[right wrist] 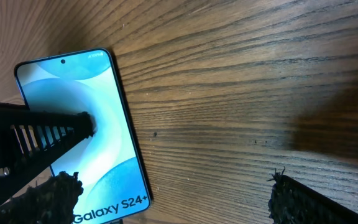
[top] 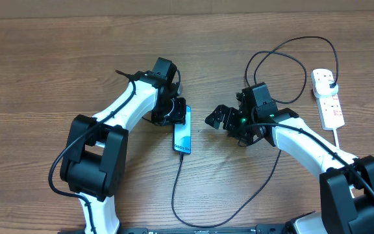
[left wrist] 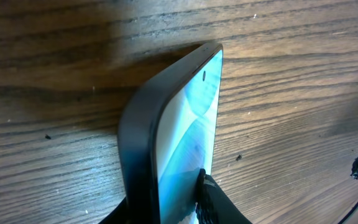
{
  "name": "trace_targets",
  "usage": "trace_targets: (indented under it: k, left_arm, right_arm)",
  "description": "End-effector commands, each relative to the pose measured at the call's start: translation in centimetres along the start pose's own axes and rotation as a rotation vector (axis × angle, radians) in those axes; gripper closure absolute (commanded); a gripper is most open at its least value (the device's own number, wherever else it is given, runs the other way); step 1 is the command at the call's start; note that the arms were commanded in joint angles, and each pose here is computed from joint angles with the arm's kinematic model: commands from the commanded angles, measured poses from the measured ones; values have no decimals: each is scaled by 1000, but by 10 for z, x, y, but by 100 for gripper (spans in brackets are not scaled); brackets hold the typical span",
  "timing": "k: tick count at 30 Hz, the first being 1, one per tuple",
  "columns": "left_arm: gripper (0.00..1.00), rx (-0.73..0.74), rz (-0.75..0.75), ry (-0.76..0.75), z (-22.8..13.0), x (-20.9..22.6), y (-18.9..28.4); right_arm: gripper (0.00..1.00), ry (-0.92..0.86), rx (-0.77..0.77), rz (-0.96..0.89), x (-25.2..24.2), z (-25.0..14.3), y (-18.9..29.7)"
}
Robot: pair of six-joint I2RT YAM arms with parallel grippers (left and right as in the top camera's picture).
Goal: Plug charger to phone and switch on socket
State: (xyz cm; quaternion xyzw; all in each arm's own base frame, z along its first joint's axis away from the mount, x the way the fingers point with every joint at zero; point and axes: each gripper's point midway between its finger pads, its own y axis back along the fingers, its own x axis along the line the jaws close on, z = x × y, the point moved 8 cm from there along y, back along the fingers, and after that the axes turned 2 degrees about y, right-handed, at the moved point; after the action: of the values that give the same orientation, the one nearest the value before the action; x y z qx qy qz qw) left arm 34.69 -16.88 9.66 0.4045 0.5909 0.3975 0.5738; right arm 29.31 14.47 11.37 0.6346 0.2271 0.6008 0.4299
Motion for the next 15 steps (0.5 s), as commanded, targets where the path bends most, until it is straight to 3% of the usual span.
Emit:
trace_targets:
  k: [1,15]
  left_arm:
    - [78,9,114,12,-7,16,-19]
    - [78,1,96,8,-12,22,-31]
  right_arm:
    - [0,10,-17,2,1,3,3]
    - [0,10,-17,2,1,3,3]
